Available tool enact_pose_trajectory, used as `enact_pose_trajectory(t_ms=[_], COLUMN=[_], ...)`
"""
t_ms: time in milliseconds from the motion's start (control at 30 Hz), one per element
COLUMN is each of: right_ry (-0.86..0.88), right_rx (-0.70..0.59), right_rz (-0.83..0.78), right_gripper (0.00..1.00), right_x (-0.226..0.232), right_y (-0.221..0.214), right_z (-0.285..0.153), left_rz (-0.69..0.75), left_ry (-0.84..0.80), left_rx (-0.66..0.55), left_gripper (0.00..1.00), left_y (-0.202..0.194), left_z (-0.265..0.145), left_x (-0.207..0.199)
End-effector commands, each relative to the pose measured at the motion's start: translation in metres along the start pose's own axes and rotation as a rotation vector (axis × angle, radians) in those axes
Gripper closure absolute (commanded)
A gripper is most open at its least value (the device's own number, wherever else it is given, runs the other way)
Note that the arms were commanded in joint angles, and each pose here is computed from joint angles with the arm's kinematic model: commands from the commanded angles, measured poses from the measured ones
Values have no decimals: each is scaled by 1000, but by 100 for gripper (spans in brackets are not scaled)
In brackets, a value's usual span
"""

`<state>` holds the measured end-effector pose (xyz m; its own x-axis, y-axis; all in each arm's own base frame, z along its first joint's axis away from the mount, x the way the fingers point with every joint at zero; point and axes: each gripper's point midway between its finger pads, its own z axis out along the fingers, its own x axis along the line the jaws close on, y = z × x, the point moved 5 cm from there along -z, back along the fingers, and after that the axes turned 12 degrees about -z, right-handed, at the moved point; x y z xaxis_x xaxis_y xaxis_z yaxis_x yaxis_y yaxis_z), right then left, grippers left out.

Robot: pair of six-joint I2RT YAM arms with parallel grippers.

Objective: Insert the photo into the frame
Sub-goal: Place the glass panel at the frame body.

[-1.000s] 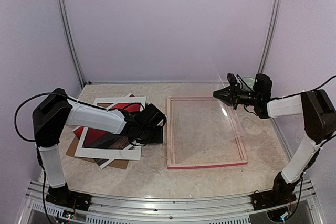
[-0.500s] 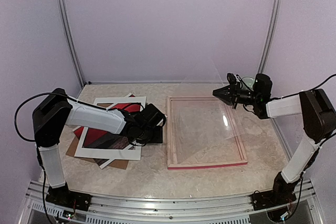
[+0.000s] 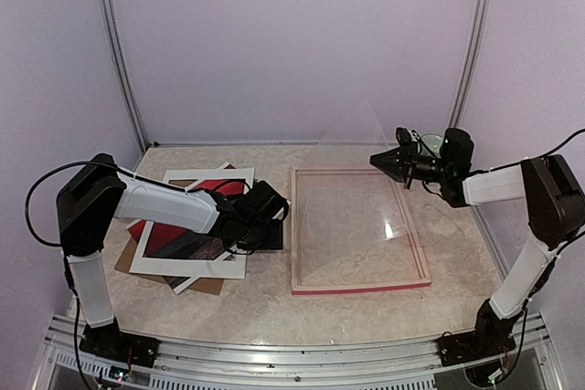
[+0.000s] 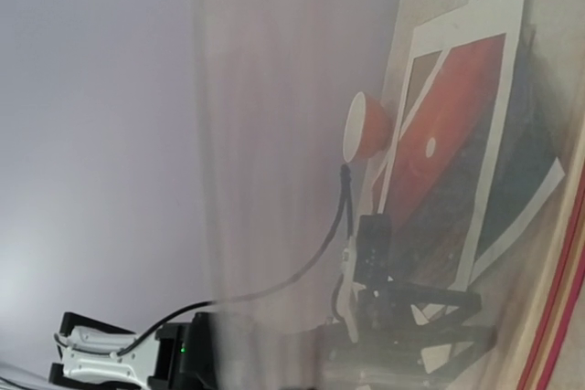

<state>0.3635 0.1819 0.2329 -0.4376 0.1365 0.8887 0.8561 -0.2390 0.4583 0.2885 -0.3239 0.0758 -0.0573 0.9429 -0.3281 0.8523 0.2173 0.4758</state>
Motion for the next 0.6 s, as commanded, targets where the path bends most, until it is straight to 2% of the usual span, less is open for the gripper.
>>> enact_pose_trajectory(t_ms=[0, 567], right_ry=[7, -9], right_rx=[-13, 16], right_rz=[-30, 8], right_gripper=[95, 95], right_x=[9, -19], right_y=[-3, -22], right_z=[1, 1], left_rz=[-16, -21], left_ry=[-24, -22], left_rx=[-10, -5], left_gripper=[44, 44], left_y=[3, 0], left_z=[-4, -3], left_x=[-2, 1])
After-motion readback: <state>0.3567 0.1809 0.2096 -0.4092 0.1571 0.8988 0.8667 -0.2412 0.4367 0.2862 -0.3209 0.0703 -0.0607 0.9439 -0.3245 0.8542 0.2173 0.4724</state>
